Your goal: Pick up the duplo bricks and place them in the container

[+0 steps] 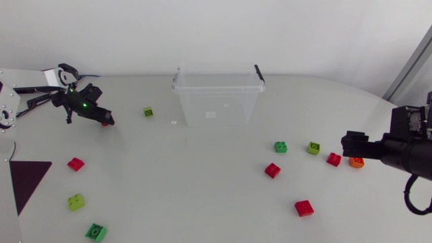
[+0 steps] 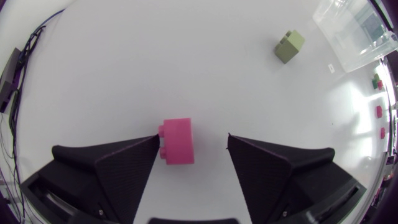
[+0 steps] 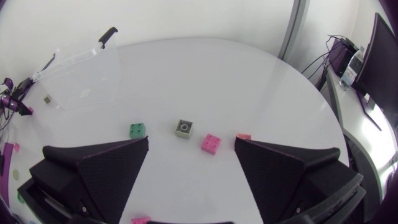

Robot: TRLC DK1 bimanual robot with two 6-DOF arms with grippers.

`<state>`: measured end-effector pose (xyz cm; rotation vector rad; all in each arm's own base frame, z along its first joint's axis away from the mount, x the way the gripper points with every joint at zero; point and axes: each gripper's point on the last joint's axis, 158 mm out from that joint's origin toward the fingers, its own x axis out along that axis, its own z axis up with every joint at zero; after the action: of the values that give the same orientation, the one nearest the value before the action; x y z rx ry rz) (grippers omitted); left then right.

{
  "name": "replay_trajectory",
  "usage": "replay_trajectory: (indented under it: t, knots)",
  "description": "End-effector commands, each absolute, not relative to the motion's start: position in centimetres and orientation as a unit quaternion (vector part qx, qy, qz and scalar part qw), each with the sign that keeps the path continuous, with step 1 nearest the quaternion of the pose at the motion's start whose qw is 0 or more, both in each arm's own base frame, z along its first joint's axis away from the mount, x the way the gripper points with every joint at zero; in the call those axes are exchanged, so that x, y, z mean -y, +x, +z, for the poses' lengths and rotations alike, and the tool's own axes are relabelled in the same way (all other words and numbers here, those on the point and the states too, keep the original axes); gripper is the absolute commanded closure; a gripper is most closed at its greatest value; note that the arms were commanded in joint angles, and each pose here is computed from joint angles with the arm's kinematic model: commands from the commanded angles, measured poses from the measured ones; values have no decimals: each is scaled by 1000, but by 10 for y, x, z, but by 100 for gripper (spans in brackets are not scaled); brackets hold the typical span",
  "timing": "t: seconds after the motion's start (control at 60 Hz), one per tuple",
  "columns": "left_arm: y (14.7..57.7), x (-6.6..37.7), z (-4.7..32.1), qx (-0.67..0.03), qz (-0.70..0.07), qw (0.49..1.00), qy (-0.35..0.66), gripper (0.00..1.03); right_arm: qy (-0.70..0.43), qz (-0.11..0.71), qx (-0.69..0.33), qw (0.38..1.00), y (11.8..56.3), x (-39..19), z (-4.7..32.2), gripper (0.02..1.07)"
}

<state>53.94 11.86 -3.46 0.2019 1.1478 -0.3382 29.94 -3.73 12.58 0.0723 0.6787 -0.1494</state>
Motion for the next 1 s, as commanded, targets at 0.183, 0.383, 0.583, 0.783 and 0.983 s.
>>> replay_trajectory:
  t: [0.183, 0.383, 0.583, 0.783, 0.983]
  knots:
    - [541, -131, -37, -545, -143, 818, 114, 44, 35, -71, -339, 937, 296, 36, 123, 7]
    - [547, -130, -33, -539, -136, 824, 110, 52, 35, -72, -342, 936, 291, 36, 121, 7]
    - [550, -129, -34, -535, -132, 827, 107, 56, 35, -72, -347, 935, 288, 36, 117, 7]
    - [550, -126, -38, -538, -131, 826, 105, 66, 34, -72, -347, 934, 287, 36, 115, 7]
    - [548, -126, -46, -542, -125, 823, 113, 68, 34, -72, -346, 935, 288, 36, 111, 7]
